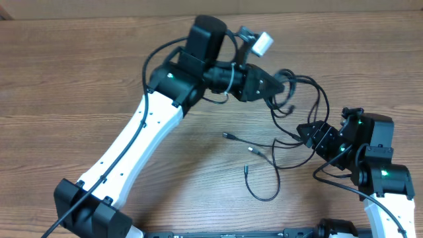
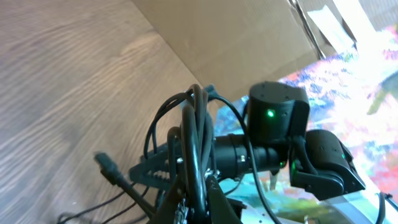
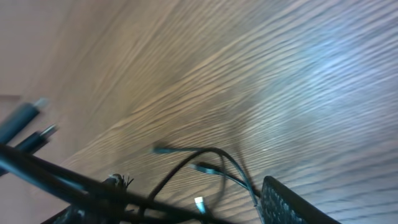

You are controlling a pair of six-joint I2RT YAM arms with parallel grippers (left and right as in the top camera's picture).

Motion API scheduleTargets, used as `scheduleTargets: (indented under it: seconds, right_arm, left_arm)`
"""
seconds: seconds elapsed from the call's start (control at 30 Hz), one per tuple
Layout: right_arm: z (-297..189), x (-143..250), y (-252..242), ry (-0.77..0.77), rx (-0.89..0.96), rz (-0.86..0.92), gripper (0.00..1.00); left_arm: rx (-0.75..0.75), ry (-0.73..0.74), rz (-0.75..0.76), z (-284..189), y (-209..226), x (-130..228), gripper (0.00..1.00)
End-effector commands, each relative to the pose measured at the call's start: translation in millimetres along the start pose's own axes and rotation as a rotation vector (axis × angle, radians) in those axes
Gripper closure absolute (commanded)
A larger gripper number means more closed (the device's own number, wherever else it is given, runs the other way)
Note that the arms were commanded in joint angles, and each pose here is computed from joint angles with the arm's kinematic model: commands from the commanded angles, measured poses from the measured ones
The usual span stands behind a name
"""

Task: Untangle cables

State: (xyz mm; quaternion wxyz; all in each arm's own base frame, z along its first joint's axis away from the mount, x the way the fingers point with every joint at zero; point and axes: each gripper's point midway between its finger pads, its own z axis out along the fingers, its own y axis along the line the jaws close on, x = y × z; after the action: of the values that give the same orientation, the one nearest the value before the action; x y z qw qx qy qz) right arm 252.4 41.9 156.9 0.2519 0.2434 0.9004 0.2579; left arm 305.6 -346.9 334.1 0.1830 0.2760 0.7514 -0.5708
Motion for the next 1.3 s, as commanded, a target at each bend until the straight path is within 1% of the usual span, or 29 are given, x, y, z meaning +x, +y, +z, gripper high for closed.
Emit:
scheduleTargets:
  seconds: [0.0,0.03,0.07,0.13,0.23,0.33,0.37,0.47,0.53,0.57,0.6,0.63,0.67,0.73,0.8,0.97,1.07,1.27]
  right_arm:
    - [-1,-5,-20,-0.041,0.104,0.003,0.29]
    - [-1,-5,-25,-0.044,0.132,0.007,0.27]
    - [-2,-5,-28,-0.048,0.150,0.009,0.26]
    - [-4,-4,-43,-0.058,0.228,0.018,0.20]
    - [-6,-4,-50,-0.064,0.267,0.021,0.18]
    - [-6,-4,-51,-0.064,0.272,0.022,0.16]
    - [-6,-4,-51,-0.064,0.272,0.022,0.16]
    - [-6,-4,-50,-0.062,0.267,0.022,0.10]
    - [-4,-2,-43,-0.046,0.225,0.019,0.03]
    - [-2,0,-31,-0.026,0.163,-0.026,0.01]
    - [-1,0,-22,-0.014,0.112,-0.069,0.01]
    - [1,3,-5,0.008,0.017,-0.155,0.00]
    - [0,5,5,0.021,-0.037,-0.200,0.00]
    - [-4,16,33,0.066,-0.209,-0.337,0.00]
    - [-6,22,42,0.082,-0.272,-0.397,0.00]
    - [-7,25,45,0.090,-0.295,-0.420,0.00]
    - [-8,25,48,0.093,-0.314,-0.426,0.00]
    - [-21,41,73,0.116,-0.503,-0.576,0.00]
  left_arm:
    - [0.009,-0.021,0.062,-19,-8,-8,0.96]
    - [-0.008,-0.014,0.059,-22,-2,-5,0.96]
    - [-0.019,-0.009,0.055,-24,1,-3,0.96]
    - [-0.053,-0.007,0.041,-29,10,-1,0.96]
    - [-0.066,-0.009,0.035,-32,14,-1,0.96]
    - [-0.089,0.001,0.061,-34,20,2,0.96]
    - [-0.124,0.004,0.062,-36,27,4,0.96]
    - [-0.303,0.014,0.025,-43,58,12,0.96]
    - [-0.409,0.029,0.031,-49,76,17,0.96]
    - [-0.462,0.046,0.044,-51,84,21,0.96]
    - [-0.481,0.054,0.056,-53,86,22,0.96]
    - [-0.510,0.066,0.077,-54,90,24,0.96]
    - [-0.538,0.078,0.090,-56,94,26,0.96]
    - [-0.585,0.112,0.111,-61,102,33,0.96]
    - [-0.586,0.162,0.171,-62,103,40,0.96]
    - [-0.577,0.221,0.233,-64,103,50,0.96]
    - [-0.565,0.283,0.292,-66,102,61,0.95]
    - [-0.476,0.451,0.432,-65,92,93,0.96]
